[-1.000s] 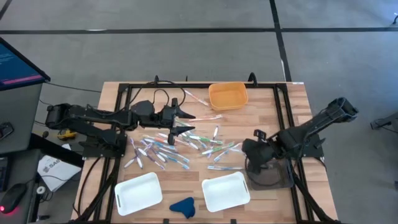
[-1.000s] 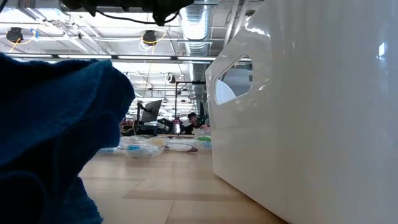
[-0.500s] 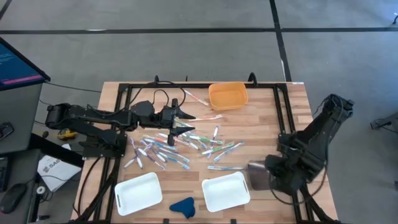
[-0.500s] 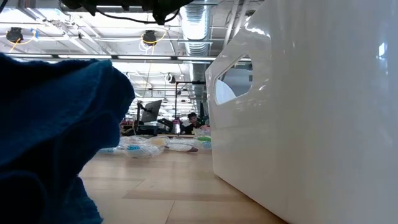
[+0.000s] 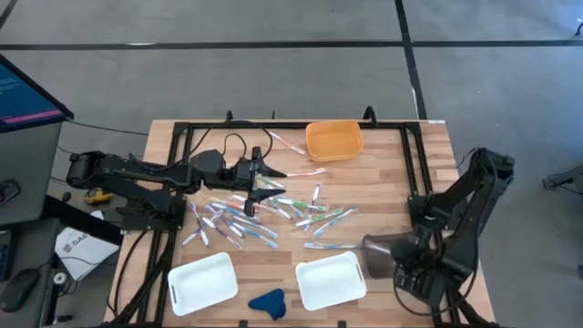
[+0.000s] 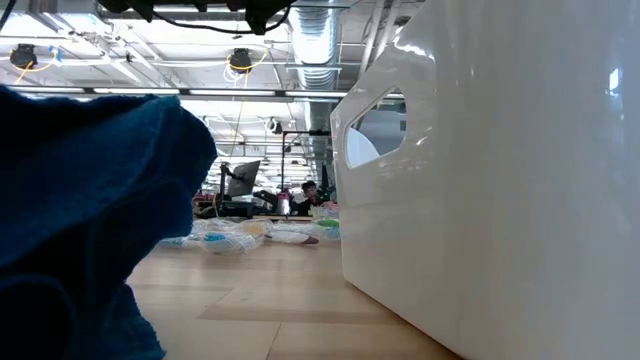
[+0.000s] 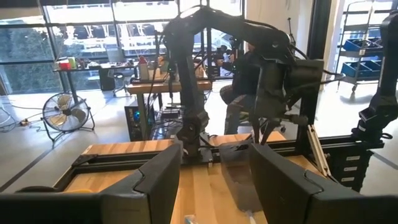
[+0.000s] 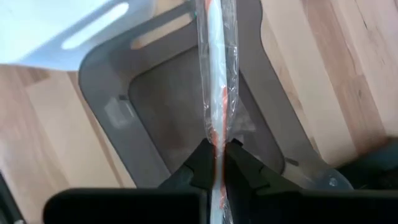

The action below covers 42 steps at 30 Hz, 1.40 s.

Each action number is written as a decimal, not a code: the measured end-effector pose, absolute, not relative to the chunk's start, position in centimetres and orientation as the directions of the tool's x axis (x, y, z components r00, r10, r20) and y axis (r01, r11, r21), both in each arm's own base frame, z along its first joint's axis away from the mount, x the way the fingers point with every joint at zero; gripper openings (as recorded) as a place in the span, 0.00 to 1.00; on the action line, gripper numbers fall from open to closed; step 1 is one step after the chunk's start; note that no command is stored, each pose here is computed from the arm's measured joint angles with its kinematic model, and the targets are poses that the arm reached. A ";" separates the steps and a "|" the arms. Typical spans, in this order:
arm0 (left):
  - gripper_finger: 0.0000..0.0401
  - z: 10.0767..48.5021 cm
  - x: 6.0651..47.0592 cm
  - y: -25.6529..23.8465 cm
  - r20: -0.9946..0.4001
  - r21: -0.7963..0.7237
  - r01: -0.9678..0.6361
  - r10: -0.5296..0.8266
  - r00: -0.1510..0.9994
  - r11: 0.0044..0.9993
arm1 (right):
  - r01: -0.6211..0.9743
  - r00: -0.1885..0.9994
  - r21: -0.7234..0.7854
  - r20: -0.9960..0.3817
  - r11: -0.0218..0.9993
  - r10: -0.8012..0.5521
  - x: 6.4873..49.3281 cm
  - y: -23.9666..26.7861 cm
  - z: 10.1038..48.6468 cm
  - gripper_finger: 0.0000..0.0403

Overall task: Pick & Place Toothbrushes
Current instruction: Put the orange toothbrush into the black bin

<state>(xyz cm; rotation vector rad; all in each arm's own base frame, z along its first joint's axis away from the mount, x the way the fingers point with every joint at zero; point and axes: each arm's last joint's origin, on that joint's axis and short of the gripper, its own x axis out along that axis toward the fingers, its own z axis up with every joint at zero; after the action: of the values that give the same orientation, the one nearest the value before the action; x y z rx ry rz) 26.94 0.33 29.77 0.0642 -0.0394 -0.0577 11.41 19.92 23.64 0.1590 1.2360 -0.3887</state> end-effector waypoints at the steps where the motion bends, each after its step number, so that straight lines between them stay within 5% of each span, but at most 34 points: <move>1: 0.47 29.8 26.9 0.3 0.037 0.065 0.056 -0.059 0.998 0.996 | 0.371 0.269 -0.098 -0.940 0.923 -0.208 11.4 20.0 23.5 0.04; 12: 0.47 29.8 26.9 0.3 0.044 0.066 0.056 -0.059 0.997 0.996 | 0.403 0.258 -0.102 -0.941 0.910 -0.220 11.8 20.1 23.1 0.05; 18: 0.47 29.8 26.9 0.3 0.044 0.066 0.056 -0.059 0.997 0.996 | 0.561 0.181 -0.099 -0.954 0.822 -0.239 12.3 19.3 23.1 0.02; 42: 0.47 29.9 26.9 0.2 0.047 0.066 0.059 -0.062 0.997 0.996 | 0.510 0.115 -0.084 -0.980 0.856 -0.165 12.2 18.5 18.7 0.09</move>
<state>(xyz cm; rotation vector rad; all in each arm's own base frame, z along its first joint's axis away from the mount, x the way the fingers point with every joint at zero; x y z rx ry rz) 26.94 0.24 29.86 0.0646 -0.0490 -0.0607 12.20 18.48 18.67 0.3035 1.3723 -0.5054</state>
